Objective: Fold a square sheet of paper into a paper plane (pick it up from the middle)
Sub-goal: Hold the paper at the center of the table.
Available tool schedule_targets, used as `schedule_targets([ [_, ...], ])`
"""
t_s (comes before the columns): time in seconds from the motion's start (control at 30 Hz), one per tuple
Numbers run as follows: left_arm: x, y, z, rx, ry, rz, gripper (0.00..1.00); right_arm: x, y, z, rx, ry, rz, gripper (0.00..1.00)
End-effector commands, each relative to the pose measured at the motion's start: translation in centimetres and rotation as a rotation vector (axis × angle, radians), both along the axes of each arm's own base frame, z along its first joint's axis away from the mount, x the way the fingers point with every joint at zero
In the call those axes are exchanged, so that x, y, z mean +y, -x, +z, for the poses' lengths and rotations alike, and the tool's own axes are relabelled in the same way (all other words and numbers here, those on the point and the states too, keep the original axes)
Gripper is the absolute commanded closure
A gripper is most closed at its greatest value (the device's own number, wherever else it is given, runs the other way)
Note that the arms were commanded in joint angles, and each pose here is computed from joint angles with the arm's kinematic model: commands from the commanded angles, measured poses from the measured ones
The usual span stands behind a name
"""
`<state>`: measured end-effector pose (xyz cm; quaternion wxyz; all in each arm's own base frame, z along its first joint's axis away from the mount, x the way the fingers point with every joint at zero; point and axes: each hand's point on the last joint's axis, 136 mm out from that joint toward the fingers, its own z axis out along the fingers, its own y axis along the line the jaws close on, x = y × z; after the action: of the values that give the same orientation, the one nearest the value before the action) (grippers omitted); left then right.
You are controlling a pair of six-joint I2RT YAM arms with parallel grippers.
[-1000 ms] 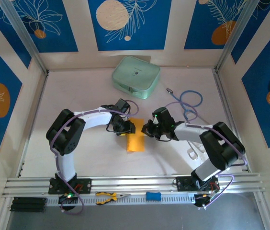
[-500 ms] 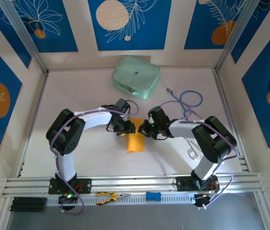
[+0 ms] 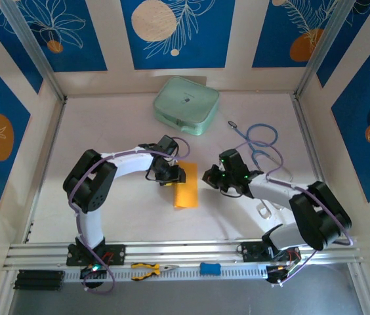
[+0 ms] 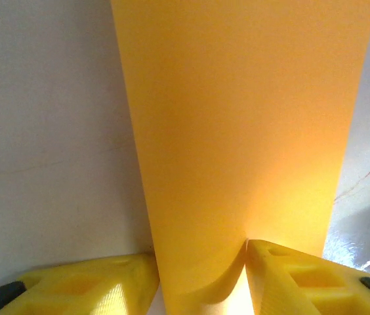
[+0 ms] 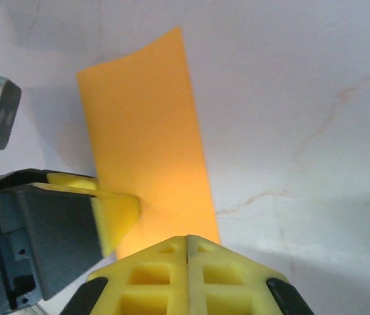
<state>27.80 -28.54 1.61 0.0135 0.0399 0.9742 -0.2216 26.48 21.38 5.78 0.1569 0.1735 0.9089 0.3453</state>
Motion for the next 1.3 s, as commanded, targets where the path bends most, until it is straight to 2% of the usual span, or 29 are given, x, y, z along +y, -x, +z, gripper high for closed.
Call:
schedule_targets([
  [0.0, 3.1, 1.1, -5.8, 0.033, -0.171, 0.005, 0.5, -1.6, 0.3, 0.0, 0.001, 0.024, -0.06, 1.0],
  [0.23, 3.1, 1.1, -5.8, 0.034, -0.175, 0.012, 0.5, -2.5, 0.6, 0.5, -0.009, 0.022, -0.083, 1.0],
  [1.27, 3.1, 1.1, -5.8, 0.03, -0.18, -0.011, 0.52, -1.0, 0.2, 0.5, 0.01, -0.005, -0.025, 1.0],
])
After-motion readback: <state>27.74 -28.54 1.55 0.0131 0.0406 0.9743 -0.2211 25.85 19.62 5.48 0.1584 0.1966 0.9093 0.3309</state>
